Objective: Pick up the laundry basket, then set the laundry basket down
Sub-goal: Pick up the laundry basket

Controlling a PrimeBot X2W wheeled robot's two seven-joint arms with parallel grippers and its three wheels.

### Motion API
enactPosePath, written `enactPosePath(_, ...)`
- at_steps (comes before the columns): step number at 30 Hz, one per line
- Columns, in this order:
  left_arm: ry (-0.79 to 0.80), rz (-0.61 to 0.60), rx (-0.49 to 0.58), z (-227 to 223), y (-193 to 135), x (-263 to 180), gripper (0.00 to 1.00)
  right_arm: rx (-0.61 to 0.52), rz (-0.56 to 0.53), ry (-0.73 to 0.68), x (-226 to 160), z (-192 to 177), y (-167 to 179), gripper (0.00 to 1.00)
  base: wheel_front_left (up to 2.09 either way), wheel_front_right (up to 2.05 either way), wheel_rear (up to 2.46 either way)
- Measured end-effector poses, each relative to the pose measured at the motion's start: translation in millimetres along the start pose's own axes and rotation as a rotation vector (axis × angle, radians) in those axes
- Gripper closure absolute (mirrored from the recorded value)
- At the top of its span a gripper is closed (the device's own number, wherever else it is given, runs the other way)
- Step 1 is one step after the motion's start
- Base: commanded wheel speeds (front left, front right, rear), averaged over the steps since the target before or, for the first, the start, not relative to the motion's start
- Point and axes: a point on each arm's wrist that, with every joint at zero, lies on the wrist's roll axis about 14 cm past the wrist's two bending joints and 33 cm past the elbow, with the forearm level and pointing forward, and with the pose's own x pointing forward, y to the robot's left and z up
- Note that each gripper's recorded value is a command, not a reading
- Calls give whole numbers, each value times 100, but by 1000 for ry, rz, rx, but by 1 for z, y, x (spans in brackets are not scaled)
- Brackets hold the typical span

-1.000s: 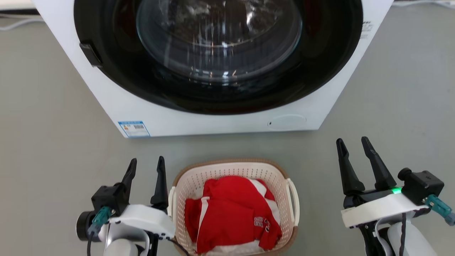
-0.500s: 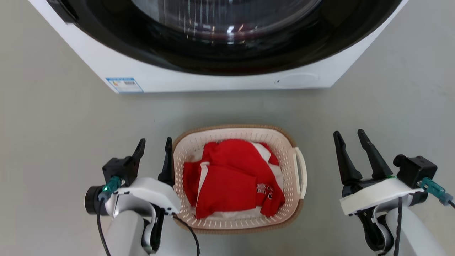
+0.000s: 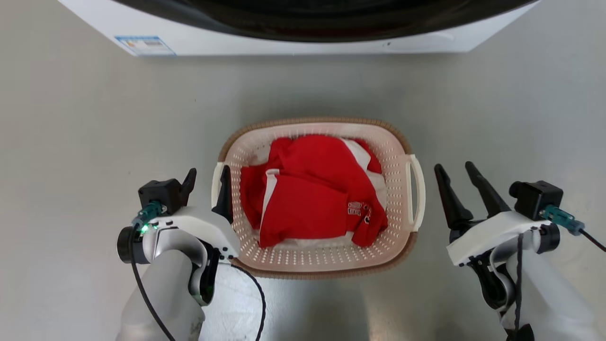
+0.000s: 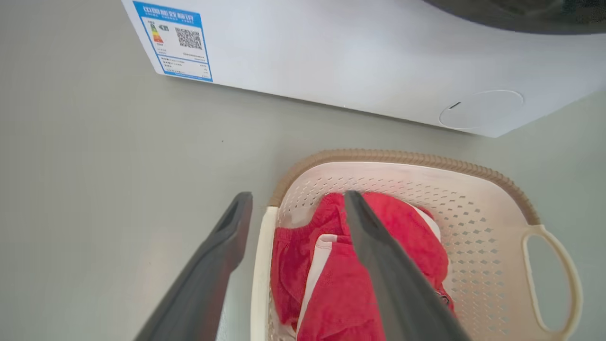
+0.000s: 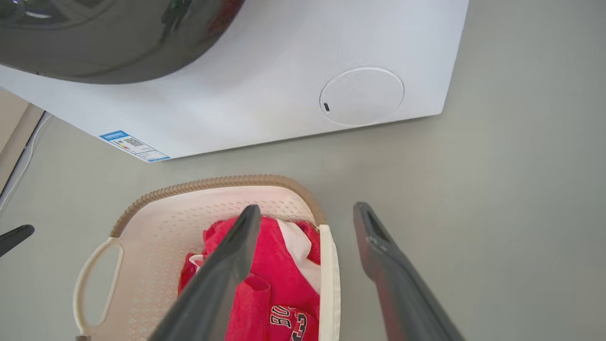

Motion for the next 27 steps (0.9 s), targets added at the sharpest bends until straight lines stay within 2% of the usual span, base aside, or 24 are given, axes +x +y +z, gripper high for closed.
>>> enactPosePath(2,38,13,-23,-12,4,6,0,14,0,41,4,-14,-1,0,0,0,0)
enactPosePath(3,139,43,-29,-45,14,21,0,23,9,155,16,-52,-3,0,0,0,0)
enactPosePath(4,173,49,-27,-57,16,28,0,22,12,207,20,-68,-5,0,0,0,0)
enactPosePath(12,288,75,-30,-97,26,37,0,20,32,295,35,-98,-5,0,0,0,0)
enactPosePath(27,369,68,-38,-127,28,45,0,22,57,365,57,-123,-6,2,0,0,0)
